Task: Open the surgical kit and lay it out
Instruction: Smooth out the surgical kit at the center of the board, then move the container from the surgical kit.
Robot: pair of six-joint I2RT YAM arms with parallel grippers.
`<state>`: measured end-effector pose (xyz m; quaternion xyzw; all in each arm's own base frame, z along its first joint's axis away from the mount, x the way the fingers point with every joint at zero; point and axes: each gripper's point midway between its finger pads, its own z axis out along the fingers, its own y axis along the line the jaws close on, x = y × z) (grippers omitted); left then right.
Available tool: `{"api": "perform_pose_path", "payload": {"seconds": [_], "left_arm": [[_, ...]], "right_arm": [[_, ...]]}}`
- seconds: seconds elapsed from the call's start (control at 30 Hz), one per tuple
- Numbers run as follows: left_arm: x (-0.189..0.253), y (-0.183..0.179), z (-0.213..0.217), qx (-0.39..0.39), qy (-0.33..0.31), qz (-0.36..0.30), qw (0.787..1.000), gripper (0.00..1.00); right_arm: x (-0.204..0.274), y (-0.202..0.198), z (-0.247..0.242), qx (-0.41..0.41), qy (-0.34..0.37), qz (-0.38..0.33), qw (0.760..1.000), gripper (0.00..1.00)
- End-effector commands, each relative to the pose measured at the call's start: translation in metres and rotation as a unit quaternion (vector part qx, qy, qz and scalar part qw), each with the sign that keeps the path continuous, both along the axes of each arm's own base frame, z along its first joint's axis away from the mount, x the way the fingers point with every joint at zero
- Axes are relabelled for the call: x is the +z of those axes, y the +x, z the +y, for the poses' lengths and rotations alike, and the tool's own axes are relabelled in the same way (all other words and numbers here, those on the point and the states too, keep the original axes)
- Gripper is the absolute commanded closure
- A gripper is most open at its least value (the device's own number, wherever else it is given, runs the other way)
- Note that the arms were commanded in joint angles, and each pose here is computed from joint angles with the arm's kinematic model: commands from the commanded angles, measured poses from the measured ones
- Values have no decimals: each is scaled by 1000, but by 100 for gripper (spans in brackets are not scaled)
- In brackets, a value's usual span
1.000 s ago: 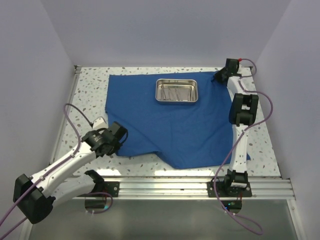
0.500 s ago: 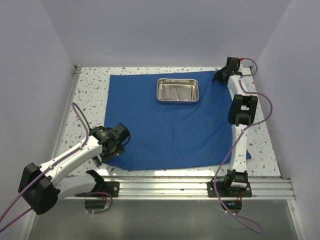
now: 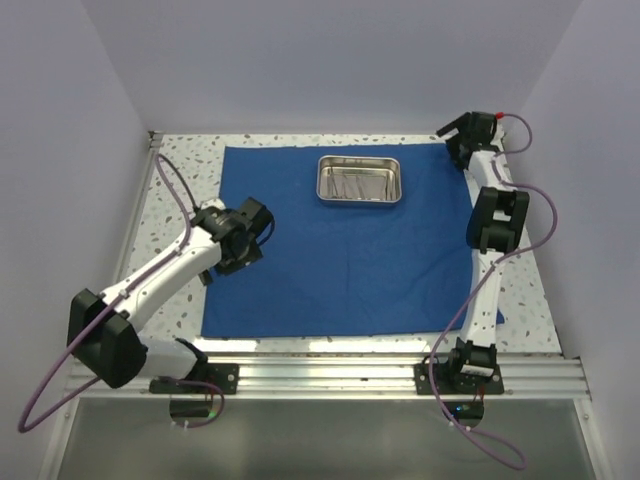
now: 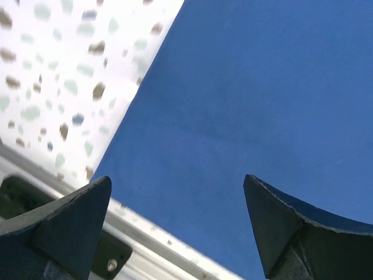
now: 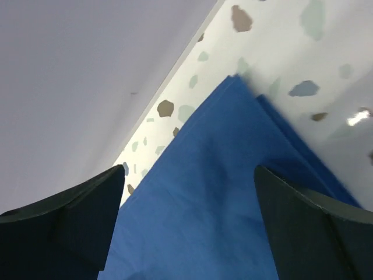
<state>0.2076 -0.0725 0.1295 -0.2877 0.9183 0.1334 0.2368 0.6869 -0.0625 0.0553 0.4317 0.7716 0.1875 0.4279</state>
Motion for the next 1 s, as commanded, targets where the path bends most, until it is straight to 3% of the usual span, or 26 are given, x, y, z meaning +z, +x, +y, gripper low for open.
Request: {"api": "perform_pose_path", "payload": {"seconds": [0.0,0.2,0.43,0.53,0.7,0.73,0.87,0.9,0.97], "left_arm": [[30,60,-1,-60,35,-62,996,0],[35,147,-6,-118,3,-126,985,0],[-4,203,-29,-176,-41,-123,976,1],[2,226,-46,-193,-65,-141,969,2],[36,271,-87,-266,-114,-202,936,2],[29,272,-87,-270,-111,-195,936,2],[56,288,-116,-321,-154,-229,906,4],[61,289,-122,-331,-163,-236,899,4],[69,287,-132,-353,-183,-245,884,3]], "right_arm": [[-1,-35,-43,-43,-41,61,996,1],[48,-58,-47,-41,-74,52,995,1],[111,-117,-19,-6,-62,24,998,1],[111,-136,7,28,-52,27,998,3],[134,-158,59,83,-95,43,991,4],[137,-159,67,93,-102,50,989,4],[138,-166,116,170,-132,88,973,11],[118,-176,122,188,-135,134,963,12],[128,-178,141,219,-163,138,952,12]]}}
